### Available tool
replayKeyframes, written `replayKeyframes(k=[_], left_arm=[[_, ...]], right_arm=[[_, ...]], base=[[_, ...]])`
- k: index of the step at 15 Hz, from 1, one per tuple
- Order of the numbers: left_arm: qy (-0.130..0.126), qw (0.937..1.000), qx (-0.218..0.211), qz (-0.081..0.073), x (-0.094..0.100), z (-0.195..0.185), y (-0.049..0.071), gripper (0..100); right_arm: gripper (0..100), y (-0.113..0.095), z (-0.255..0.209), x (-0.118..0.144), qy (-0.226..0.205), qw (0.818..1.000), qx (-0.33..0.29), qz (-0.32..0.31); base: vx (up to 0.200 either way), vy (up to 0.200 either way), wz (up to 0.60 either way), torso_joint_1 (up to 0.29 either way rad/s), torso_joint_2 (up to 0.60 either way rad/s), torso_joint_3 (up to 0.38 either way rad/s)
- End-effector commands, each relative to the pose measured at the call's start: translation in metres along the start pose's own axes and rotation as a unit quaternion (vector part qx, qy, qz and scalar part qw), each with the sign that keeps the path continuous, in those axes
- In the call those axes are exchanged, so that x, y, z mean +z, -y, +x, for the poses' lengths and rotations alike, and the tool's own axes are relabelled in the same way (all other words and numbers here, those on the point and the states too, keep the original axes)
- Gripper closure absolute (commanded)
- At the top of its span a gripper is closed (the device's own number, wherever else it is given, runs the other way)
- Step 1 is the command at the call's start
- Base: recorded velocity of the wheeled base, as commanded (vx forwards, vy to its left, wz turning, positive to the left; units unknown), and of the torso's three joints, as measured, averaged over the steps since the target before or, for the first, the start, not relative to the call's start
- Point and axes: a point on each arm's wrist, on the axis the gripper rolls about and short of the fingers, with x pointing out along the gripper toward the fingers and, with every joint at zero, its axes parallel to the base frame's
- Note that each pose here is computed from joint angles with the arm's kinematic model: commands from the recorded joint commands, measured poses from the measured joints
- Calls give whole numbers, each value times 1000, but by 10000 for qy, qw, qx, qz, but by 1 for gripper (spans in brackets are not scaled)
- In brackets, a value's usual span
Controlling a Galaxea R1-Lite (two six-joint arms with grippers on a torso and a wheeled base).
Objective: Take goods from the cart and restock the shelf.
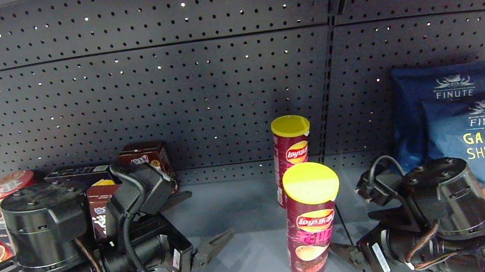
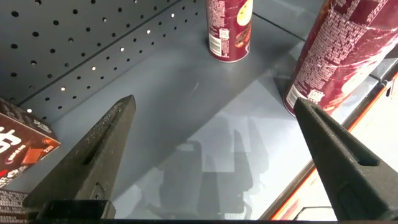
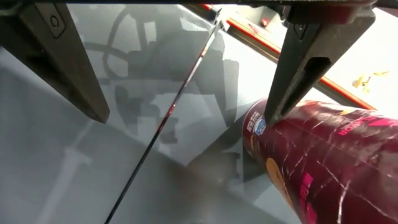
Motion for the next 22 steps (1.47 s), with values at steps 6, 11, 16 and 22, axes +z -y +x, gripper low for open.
replayKeyframes(k=[6,11,16,22], left_arm=[[-73,10000,39,-4,-8,-11,1,0],[624,9956,695,-1,-4,-76,-4,0],[1066,9657,2359,-195,-39,-157,5,0],[932,9067,4025,-852,-112,-222,64,0]], right_arm=[[0,13,-26,-10,151,9998,-112,106],[0,60,-90,-36,860,9894,-883,764],[0,81,-148,-69,1508,9619,-1928,1218],[0,70,-174,-163,1787,8859,-3834,1901]], base=[[0,0,0,0,0,0],[0,0,0,0,0,0],[0,0,0,0,0,0],[0,0,0,0,0,0]])
